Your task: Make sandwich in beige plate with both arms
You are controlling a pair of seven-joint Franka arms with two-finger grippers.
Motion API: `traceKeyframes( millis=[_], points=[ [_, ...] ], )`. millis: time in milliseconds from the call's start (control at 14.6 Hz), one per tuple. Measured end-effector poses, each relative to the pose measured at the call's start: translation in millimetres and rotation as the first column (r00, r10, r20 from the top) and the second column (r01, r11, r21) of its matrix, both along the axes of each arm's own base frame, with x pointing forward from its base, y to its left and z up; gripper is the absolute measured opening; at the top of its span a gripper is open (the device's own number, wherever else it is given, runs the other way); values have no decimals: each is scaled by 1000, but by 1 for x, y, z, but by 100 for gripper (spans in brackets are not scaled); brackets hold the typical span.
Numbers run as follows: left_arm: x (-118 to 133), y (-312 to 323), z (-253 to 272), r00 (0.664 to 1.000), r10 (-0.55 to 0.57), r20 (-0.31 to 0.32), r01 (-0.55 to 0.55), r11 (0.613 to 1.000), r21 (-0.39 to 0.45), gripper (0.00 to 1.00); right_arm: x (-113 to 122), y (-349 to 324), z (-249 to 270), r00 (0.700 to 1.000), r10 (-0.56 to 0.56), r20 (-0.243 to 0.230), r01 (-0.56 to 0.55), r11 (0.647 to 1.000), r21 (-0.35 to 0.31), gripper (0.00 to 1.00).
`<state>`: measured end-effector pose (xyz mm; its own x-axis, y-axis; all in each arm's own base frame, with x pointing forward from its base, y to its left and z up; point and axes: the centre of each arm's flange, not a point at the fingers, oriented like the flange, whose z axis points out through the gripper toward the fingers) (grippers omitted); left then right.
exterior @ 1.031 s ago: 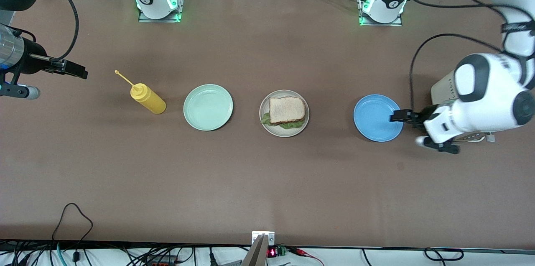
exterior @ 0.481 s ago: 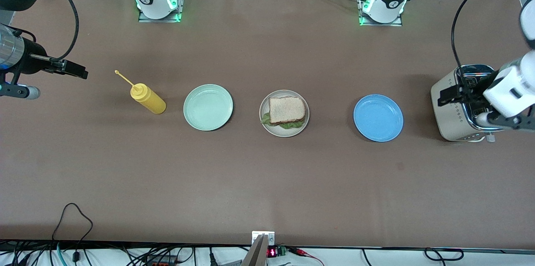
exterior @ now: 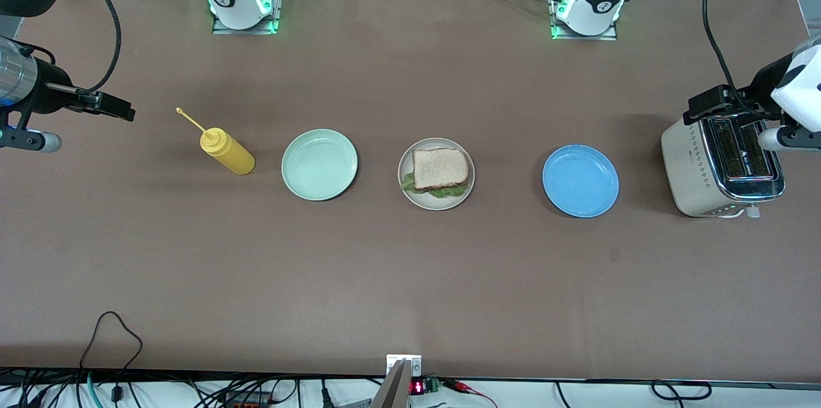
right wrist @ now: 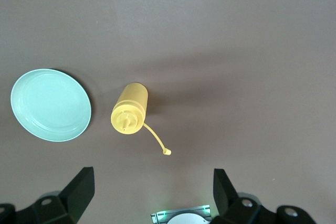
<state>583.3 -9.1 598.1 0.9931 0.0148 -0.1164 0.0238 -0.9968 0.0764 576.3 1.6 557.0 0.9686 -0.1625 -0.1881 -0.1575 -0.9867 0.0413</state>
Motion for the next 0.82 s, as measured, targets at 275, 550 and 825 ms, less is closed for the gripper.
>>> traceKeyframes(
  millis=[275,550,825],
  points=[
    [0,2,-6,1000,10,-13,-10,1000,1,100,0,0,0,1000,0,1,0,1000,0,100],
    [-1,2,-6,1000,18,-15,-18,1000,2,100,0,0,1,1000,0,2,0,1000,0,100],
    [-1,-2,-8,1000,23,-19,-23,1000,3,100,0,0,1,1000,0,2,0,1000,0,100]
  ],
)
